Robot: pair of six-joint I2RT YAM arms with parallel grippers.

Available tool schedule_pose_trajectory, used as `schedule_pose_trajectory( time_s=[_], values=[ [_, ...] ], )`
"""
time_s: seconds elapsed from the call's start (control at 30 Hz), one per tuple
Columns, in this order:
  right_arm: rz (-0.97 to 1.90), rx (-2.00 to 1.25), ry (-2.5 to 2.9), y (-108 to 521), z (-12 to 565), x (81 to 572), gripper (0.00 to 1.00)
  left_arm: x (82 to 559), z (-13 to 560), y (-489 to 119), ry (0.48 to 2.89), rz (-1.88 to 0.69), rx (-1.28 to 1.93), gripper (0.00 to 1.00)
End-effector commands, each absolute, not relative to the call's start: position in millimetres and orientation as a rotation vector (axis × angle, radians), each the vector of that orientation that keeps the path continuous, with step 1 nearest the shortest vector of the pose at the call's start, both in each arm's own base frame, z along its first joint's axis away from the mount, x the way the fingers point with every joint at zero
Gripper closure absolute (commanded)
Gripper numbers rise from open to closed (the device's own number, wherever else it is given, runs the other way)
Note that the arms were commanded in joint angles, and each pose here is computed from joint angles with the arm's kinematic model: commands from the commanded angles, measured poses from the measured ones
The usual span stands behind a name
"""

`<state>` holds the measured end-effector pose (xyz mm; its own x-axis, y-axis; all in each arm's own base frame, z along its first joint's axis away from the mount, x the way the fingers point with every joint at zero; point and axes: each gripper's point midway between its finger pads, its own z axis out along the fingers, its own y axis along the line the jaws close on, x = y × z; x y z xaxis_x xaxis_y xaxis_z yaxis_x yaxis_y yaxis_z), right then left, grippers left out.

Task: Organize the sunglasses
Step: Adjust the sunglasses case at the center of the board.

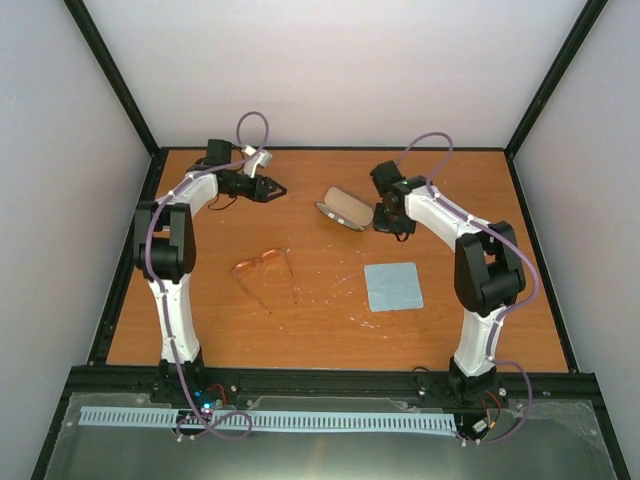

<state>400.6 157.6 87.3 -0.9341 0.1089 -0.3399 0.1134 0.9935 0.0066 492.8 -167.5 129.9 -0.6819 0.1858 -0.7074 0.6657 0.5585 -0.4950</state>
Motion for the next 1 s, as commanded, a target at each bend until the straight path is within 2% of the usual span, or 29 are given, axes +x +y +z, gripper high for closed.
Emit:
schedule_pose_trajectory(
  time_s=[0.0,0.13,0.57,0.97],
  values=[
    [0.112,0.355,2.788,151.1,80.3,401.9,0.97,516.1,121.5,-177.5,2.255,-0.966,0.668,0.46],
    [0.193,0.381,2.839,158.9,58.3,407.6,0.97,527.2,98.4,-190.8,2.316,-0.953,0.682,0.44],
    [0.3,0.388,2.892,180.9,17.7,431.9,0.97,534.1,51.8,-214.2,2.39,-0.928,0.719,0.27],
    [0.302,0.364,2.883,189.1,21.3,462.1,0.97,519.4,50.3,-241.0,2.387,-0.992,0.761,0.27]
  ],
)
